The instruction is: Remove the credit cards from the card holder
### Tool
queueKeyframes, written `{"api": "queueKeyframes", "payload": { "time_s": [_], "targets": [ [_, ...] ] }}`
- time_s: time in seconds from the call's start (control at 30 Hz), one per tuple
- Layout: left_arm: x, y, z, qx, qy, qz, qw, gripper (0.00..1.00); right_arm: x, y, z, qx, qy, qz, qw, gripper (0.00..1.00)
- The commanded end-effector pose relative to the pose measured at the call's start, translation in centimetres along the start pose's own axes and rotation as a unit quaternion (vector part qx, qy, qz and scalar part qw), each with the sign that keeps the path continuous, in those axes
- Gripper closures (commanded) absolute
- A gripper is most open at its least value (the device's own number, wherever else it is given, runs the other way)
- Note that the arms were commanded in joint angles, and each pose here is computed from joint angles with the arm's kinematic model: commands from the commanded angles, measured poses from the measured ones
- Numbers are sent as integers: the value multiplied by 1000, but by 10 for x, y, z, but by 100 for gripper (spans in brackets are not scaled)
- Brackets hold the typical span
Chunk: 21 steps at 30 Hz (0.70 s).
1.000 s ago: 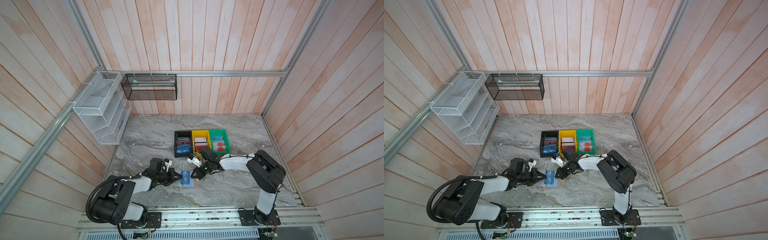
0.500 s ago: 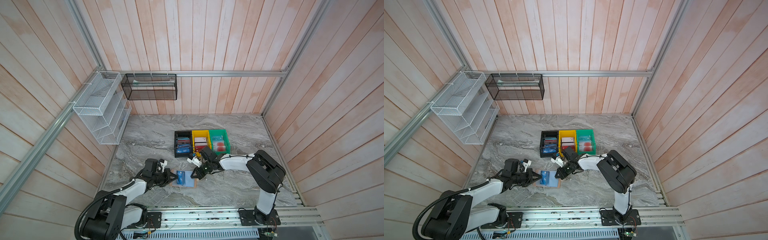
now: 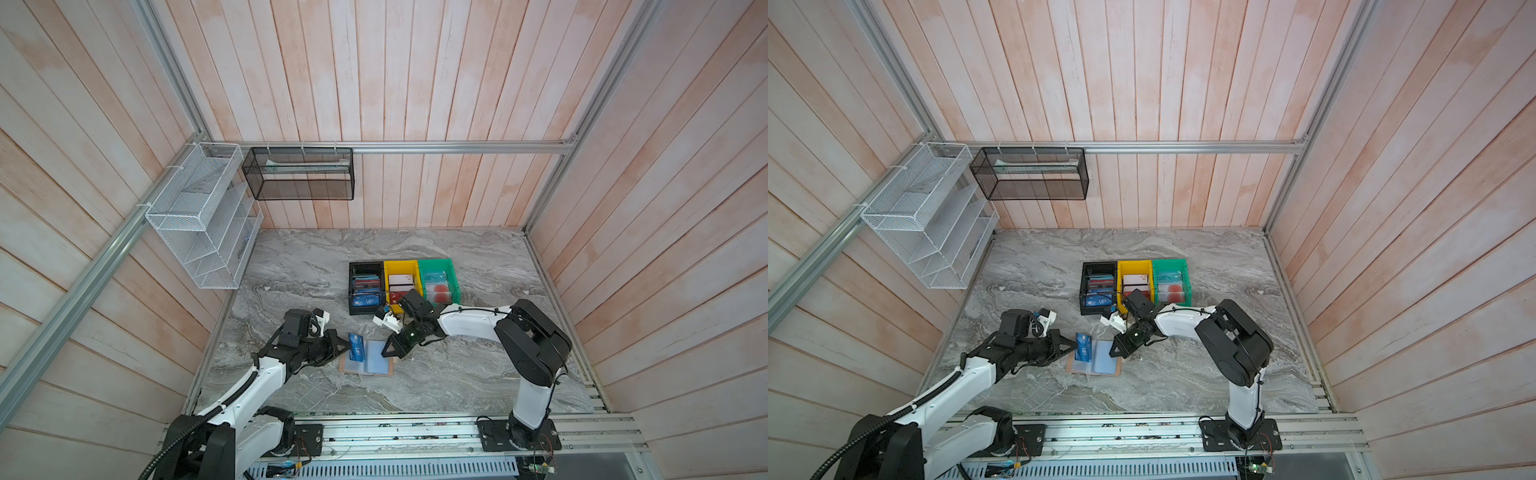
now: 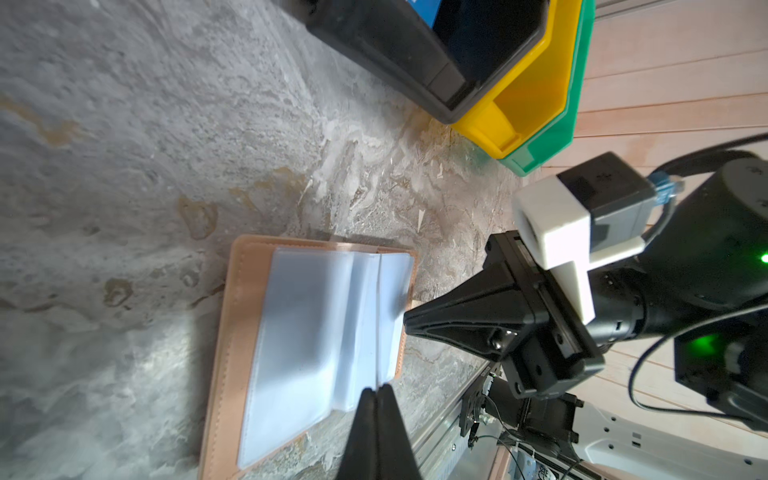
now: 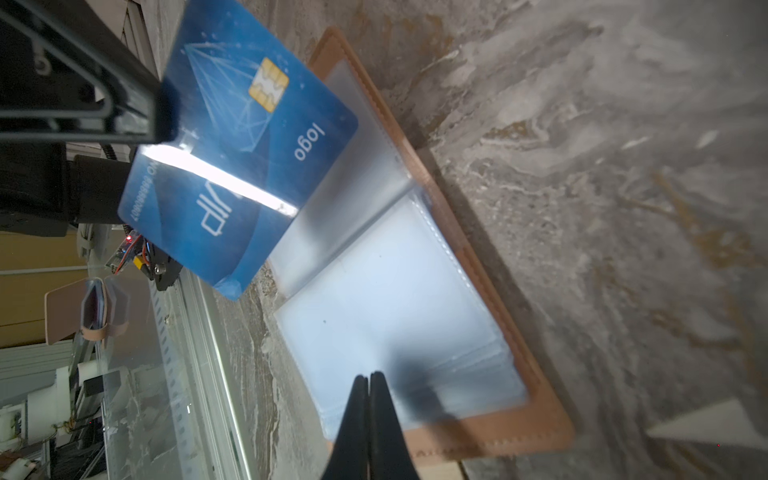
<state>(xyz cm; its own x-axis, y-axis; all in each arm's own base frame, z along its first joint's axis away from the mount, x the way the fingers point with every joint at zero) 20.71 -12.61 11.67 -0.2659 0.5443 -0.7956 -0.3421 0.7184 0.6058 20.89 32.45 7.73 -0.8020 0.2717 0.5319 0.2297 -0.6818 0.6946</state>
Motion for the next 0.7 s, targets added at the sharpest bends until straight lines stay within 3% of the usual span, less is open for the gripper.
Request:
{"api": "queueKeyframes", "payload": {
  "time_s": [0.0, 0.13, 0.37, 0.67],
  "targets": [
    [-2, 5, 2, -9, -8, 9, 1000, 100, 8, 15, 10, -12, 8, 24, 1000, 96],
    [-8, 5, 3, -17, -20, -23, 999, 100, 17, 25, 20, -45, 12, 70, 996, 95],
    [-30, 15, 3, -58, -51, -128, 989, 100, 22, 50, 36, -126, 4, 183, 975, 86],
    [-44, 24, 1, -80, -74, -189, 976, 100, 17, 44, 48, -138, 0, 236, 962, 82]
  ]
}}
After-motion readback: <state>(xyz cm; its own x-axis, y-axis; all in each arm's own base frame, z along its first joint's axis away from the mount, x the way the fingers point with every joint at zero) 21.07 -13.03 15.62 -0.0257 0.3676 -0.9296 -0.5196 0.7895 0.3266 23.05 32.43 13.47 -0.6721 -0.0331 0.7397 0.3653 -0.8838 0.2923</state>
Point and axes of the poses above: each gripper's point midway between its finger pads, its own y axis back along the fingers, its own x axis along the line the jaws close on, z = x × y, the point moved 5 cm from there along y, back along the fingers, and after that the axes turned 12 degrees about y, right-handed, at the moved point
